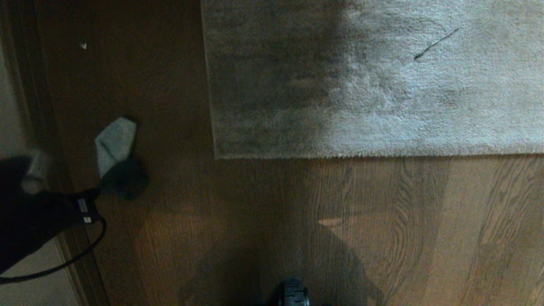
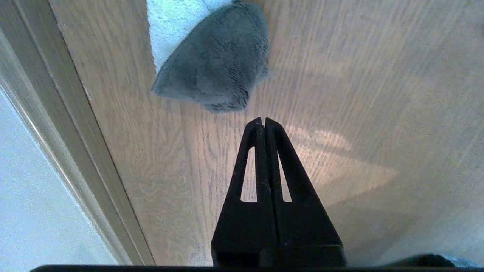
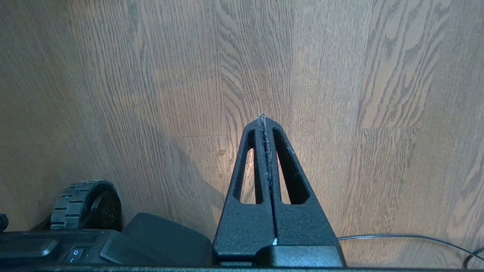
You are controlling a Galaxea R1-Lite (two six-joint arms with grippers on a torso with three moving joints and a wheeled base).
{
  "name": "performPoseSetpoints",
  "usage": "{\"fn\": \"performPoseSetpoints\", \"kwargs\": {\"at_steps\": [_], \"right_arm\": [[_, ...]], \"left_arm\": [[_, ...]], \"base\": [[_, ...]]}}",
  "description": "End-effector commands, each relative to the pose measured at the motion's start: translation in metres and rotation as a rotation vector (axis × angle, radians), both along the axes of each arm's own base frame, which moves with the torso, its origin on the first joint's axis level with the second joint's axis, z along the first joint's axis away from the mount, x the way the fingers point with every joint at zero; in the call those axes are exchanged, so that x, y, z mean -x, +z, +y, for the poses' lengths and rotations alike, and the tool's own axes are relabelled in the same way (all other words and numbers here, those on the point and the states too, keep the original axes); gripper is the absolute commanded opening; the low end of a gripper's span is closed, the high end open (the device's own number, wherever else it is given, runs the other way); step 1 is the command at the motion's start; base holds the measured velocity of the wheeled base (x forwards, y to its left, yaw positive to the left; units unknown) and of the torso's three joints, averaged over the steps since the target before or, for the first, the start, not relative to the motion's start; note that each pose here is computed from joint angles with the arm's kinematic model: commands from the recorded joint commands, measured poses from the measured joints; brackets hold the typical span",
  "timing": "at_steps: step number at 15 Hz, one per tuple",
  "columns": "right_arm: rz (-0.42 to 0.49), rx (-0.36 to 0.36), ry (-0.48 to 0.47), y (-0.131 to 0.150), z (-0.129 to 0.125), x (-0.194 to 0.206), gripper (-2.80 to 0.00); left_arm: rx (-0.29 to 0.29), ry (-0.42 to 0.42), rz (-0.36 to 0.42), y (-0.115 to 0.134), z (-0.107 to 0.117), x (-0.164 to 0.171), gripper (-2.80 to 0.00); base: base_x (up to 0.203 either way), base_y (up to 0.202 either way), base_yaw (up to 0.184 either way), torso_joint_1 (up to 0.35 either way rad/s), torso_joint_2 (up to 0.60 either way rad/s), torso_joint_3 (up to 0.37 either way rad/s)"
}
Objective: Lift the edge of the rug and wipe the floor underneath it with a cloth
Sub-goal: Pick up the rag
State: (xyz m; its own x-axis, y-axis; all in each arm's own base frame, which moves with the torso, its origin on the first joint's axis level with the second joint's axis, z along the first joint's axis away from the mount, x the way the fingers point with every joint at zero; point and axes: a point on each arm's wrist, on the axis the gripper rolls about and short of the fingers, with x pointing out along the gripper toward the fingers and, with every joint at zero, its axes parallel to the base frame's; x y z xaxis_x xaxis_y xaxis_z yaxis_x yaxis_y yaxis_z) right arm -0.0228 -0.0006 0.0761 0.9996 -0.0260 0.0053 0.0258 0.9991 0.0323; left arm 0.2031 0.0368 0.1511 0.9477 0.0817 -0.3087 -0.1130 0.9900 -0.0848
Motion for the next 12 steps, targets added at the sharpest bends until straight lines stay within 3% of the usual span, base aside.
{"fn": "performPoseSetpoints", "kwargs": {"at_steps": [1,12], "right_arm": [[-0.001,0.0,0.0,0.0,0.0,0.0,-2.8],[-0.001,0.0,0.0,0.0,0.0,0.0,-2.8]], "left_arm": [[0.005,0.007,0.016,-0.004,0.002,-0.004,0.0],[0.01,0.022,0.01,-0.005,0.014,-0.024,0.0]], "base": [[0.0,0.0,0.0,0.0,0.0,0.0],[0.0,0.0,0.0,0.0,0.0,0.0]]}}
